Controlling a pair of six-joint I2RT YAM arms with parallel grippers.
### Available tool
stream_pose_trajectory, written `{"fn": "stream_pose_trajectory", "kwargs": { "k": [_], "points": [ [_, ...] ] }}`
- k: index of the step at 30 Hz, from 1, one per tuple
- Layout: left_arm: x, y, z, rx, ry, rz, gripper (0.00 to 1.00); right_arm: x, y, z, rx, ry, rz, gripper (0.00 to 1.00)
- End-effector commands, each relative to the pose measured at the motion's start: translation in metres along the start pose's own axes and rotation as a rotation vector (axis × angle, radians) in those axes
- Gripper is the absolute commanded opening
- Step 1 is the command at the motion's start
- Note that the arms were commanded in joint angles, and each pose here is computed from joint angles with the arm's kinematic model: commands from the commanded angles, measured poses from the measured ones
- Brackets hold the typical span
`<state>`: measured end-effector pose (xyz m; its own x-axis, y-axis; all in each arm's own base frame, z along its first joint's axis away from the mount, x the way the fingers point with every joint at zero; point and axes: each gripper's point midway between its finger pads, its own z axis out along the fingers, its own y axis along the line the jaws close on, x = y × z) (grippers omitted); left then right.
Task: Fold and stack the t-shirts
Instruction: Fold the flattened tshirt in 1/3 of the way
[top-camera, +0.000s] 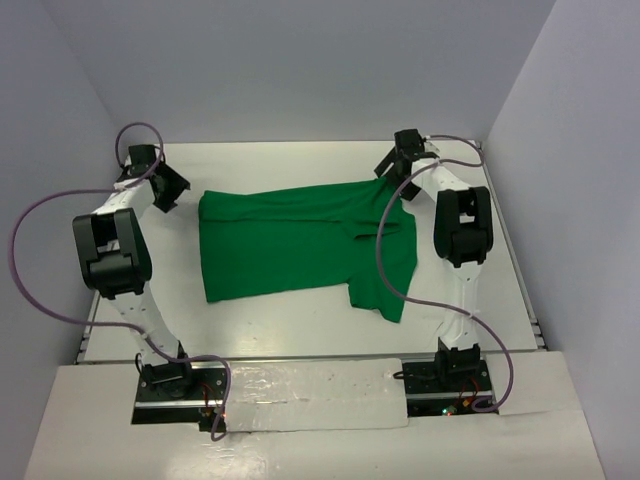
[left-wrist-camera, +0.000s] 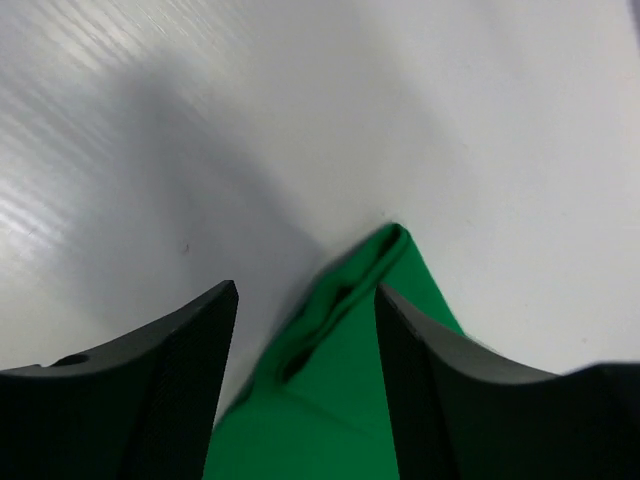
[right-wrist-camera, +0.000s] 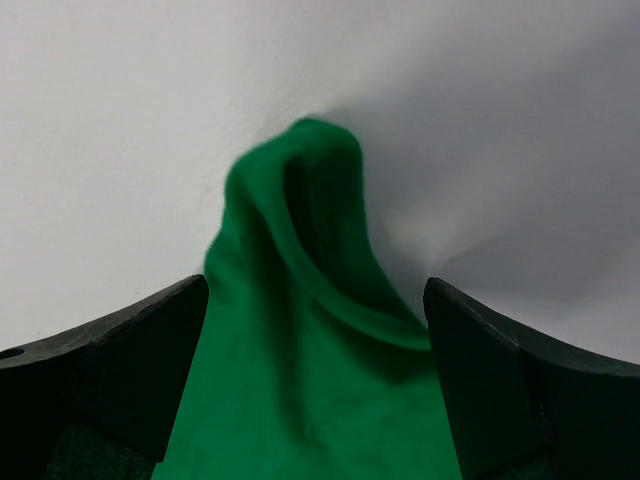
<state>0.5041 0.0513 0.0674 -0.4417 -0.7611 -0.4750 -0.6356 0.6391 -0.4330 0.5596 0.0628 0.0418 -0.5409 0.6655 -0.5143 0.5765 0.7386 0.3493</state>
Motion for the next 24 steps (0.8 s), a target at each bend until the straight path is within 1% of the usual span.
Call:
{"fn": "stream_pose_trajectory", "kwargs": {
  "k": [1,4,8,10,14,16,20,24],
  "points": [
    [-0.006,-0.030,-0.038,0.047,-0.072,0.109,0.63,-0.051,0.019,-0.060,-0.083,-0.157,0.023,0.96],
    [0.014,-0.026,-0.034,-0.002,-0.067,0.156,0.48,-0.055,0.019,-0.079,-0.101,-0.182,0.018,0.96],
    [0.032,-0.025,-0.023,-0.009,-0.027,0.151,0.43,-0.057,0.015,-0.093,-0.110,-0.198,0.002,0.96],
    [0.036,-0.020,-0.019,-0.027,-0.017,0.148,0.43,-0.056,0.014,-0.096,-0.113,-0.199,-0.006,0.96],
    [0.042,-0.010,-0.010,-0.068,0.001,0.158,0.51,-0.051,0.011,-0.095,-0.113,-0.188,-0.009,0.96],
    [0.048,-0.005,-0.007,-0.079,0.016,0.163,0.52,-0.048,0.011,-0.092,-0.116,-0.176,-0.007,0.96],
    [0.057,0.000,-0.004,-0.074,0.031,0.161,0.51,-0.041,0.008,-0.085,-0.112,-0.156,-0.008,0.96],
    [0.066,0.004,-0.001,-0.080,0.045,0.161,0.47,-0.036,0.006,-0.081,-0.104,-0.144,-0.013,0.96]
  ]
}}
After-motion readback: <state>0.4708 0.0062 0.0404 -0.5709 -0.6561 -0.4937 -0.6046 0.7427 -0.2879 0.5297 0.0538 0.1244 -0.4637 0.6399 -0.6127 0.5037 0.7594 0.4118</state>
